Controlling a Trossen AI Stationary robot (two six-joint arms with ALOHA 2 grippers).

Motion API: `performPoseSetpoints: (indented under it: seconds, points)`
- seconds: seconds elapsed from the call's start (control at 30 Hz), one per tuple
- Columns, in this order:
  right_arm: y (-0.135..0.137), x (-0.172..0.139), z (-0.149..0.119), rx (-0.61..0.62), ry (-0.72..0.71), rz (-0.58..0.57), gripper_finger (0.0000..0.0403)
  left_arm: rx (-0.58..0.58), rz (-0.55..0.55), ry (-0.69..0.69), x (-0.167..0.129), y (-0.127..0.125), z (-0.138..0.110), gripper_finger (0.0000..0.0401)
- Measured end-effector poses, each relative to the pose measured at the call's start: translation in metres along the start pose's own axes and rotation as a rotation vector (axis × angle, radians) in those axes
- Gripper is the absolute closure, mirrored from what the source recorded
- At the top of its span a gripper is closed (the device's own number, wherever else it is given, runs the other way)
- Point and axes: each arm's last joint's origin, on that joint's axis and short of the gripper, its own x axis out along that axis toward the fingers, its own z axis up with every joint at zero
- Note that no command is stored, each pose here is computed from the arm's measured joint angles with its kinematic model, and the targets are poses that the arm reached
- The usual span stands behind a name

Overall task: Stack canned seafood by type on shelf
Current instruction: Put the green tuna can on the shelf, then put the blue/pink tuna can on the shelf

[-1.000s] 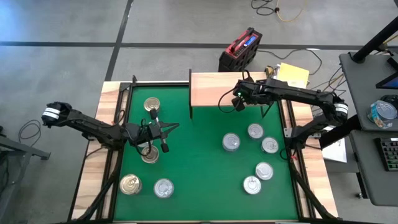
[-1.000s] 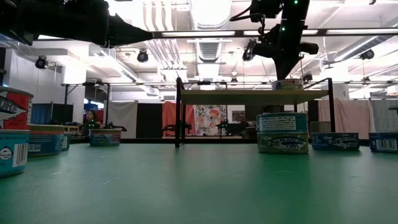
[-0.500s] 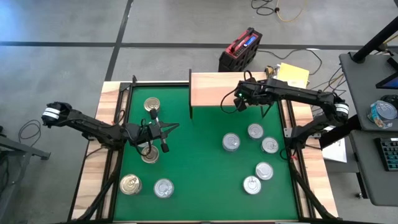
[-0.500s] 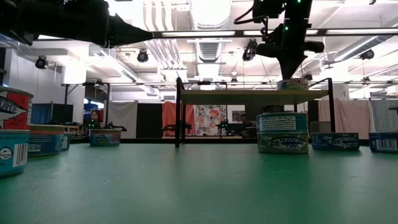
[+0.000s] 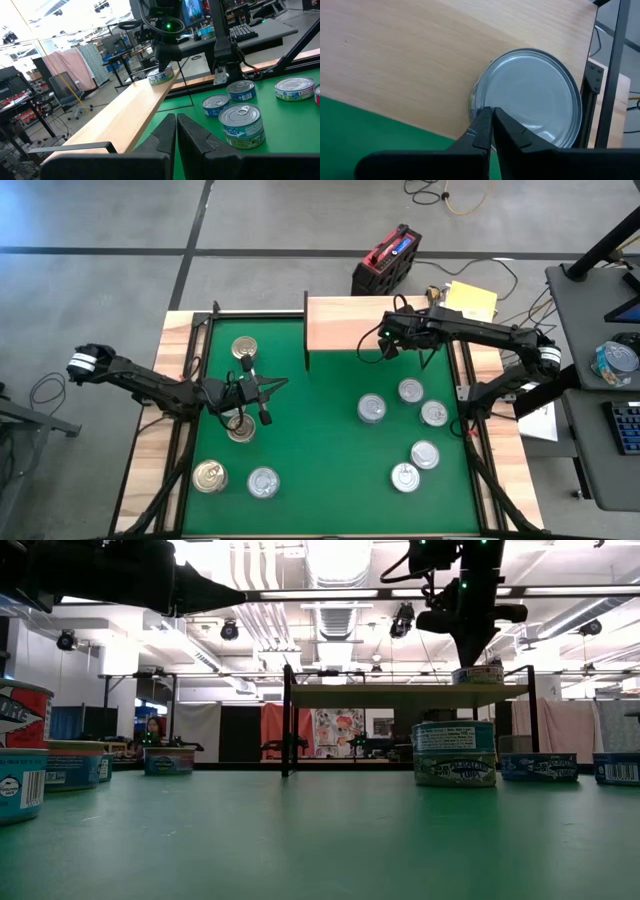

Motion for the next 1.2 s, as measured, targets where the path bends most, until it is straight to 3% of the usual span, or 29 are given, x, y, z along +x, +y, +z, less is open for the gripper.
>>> performPoseSetpoints:
  seconds: [0.83, 1.03, 1.2]
  points:
    - [-0.009, -0.021, -0.003, -0.004, -0.113, 0.056, 0.0394, 0.000, 0.000, 0.000, 0.000, 0.000, 0.000, 0.0401]
    - [-0.014, -0.023, -0.004, -0.015, -0.137, 0.009, 0.0394, 0.000, 0.001, 0.000, 0.000, 0.000, 0.000, 0.0401]
    - [-0.003, -0.037, -0.008, -0.108, -0.204, 0.130, 0.0394, 0.000, 0.001, 0.000, 0.000, 0.000, 0.000, 0.0401]
